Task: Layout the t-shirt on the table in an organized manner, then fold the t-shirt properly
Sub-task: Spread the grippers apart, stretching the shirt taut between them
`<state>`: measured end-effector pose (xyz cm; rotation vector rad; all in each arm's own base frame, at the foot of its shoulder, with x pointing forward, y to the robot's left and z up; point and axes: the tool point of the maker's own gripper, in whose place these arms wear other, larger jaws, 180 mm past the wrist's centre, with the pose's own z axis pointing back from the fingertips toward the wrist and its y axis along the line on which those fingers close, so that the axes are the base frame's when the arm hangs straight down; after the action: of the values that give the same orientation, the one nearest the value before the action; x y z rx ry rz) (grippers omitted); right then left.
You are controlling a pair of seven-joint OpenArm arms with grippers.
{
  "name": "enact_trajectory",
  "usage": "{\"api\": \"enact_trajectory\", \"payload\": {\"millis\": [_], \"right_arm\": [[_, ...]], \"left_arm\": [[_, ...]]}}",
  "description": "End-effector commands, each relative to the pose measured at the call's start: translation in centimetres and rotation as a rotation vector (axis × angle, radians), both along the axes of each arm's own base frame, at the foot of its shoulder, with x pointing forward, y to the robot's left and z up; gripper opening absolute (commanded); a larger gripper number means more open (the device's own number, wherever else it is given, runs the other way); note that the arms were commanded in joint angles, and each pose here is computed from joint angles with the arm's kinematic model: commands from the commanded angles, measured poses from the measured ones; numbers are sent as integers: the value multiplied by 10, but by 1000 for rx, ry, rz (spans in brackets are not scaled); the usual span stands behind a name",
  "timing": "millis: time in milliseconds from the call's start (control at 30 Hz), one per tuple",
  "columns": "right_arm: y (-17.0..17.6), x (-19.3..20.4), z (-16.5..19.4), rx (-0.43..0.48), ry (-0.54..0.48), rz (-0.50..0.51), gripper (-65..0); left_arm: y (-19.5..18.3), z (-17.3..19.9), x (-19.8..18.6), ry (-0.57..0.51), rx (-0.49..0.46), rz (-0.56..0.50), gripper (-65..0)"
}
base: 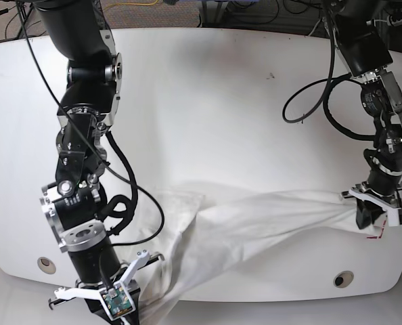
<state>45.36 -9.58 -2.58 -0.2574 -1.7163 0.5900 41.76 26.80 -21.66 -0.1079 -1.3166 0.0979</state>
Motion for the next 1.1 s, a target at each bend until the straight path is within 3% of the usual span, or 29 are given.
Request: {"api": "enact_trajectory", "payload": {"millis": [0,267,600,833,1067], "right_arm": [[-4,7,26,11,-55,-8,-644],[-22,34,66,-2,-88,-42,-644],[-50,41,126,-31,-174,-107,-644],[-64,44,115,-49,-144,-135,-644],[-90,40,54,-13,-42,-180,-644]], "left_arm": [[6,57,6,-142,40,10,-650],[26,150,2,-307,102,69,-650],[49,225,-1,-432,166,117,-650],[65,224,-2,-422,154,143,-650],[54,168,1,-310,114,103,-650]]}}
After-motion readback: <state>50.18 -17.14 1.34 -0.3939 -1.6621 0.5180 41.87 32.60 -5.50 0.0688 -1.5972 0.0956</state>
